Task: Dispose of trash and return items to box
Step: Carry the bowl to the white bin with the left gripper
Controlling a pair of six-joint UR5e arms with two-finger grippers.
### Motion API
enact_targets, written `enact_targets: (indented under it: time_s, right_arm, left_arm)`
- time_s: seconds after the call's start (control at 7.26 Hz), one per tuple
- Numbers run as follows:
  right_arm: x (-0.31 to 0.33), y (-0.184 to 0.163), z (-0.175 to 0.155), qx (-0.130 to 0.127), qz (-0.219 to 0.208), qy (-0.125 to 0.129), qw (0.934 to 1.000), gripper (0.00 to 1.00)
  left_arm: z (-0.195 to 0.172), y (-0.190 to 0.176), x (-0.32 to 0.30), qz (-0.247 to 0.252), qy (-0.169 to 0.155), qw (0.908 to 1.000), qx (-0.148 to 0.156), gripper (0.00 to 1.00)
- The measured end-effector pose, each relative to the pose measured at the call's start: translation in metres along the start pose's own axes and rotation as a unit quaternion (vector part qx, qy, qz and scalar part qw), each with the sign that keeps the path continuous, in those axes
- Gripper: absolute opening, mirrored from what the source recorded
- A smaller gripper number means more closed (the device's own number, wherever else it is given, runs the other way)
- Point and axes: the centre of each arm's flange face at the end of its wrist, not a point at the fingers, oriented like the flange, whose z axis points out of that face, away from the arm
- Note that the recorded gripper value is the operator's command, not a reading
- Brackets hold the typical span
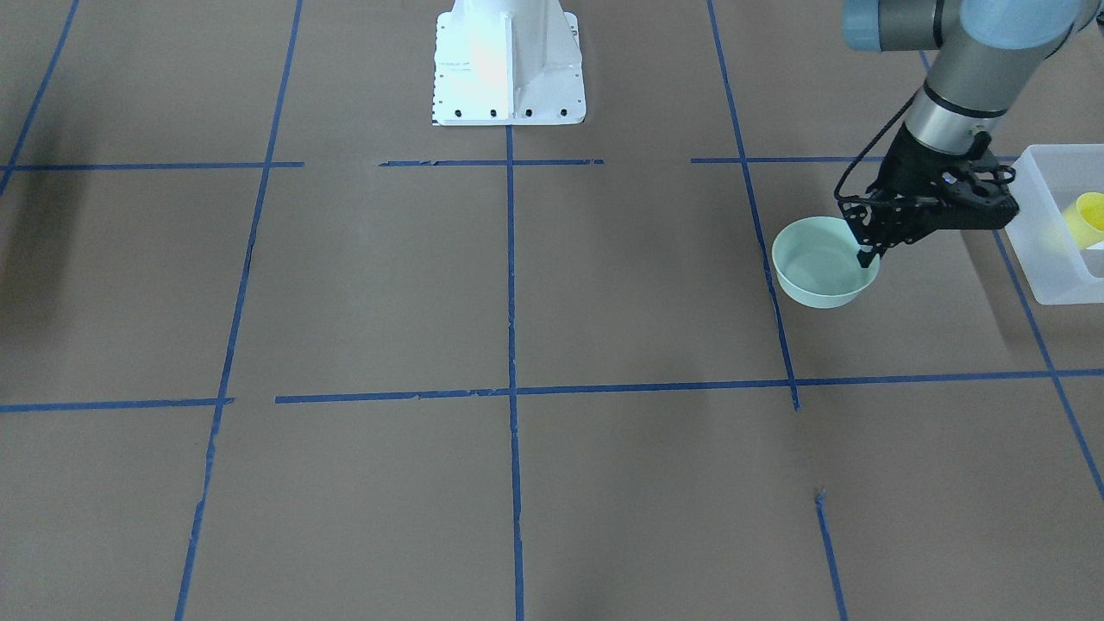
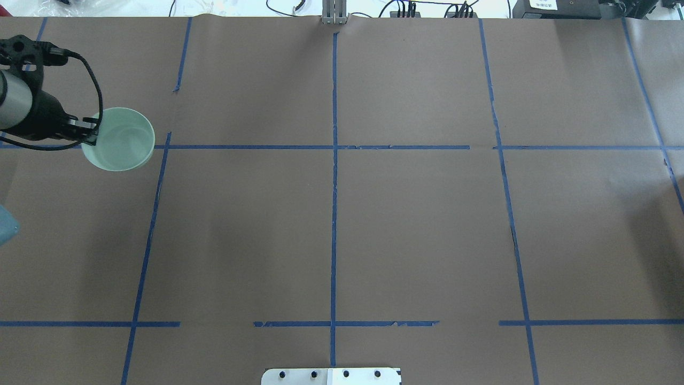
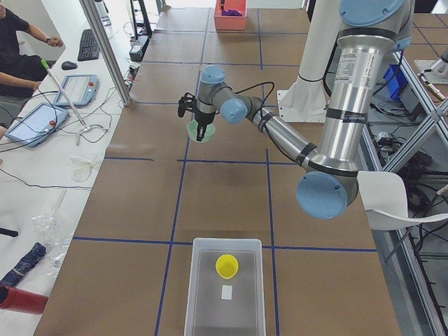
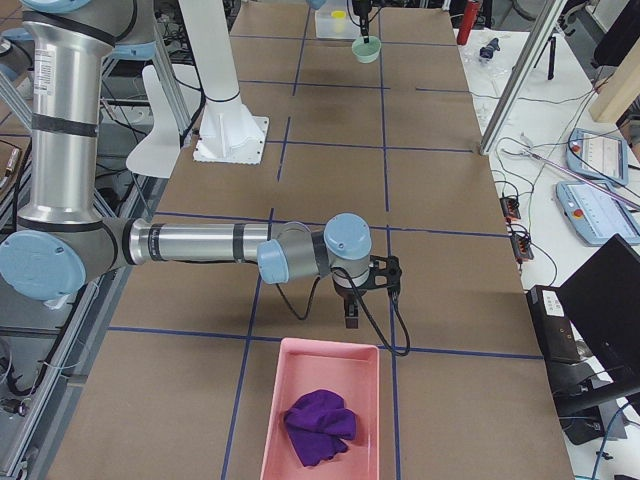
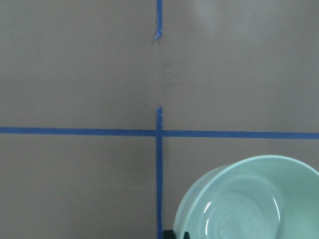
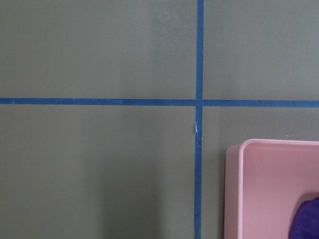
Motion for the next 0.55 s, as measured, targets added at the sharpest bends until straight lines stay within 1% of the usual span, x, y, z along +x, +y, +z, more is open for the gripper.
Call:
enact_targets:
  time_s: [0.14, 0.41, 0.55]
  right_arm:
    - [0.010, 0.002, -0.012, 0.002, 0.001, 0.003, 1.0000, 1.00]
    - [0.019, 0.007, -0.036, -0.009, -0.004, 0.007, 0.9999, 1.00]
    - [0.016, 0.010, -0.046, -0.015, -0.002, 0.006, 0.9999, 1.00]
  left_arm:
    - [-0.002, -0.016, -0.041, 0.024, -0.016, 0.9996, 0.002, 0.00]
    - [-0.004, -0.043, -0.126, 0.067, -0.054, 0.9963, 0.001, 0.00]
    - [-0.007, -0.049, -0.181, 0.086, -0.076, 0.9934, -0.004, 0.00]
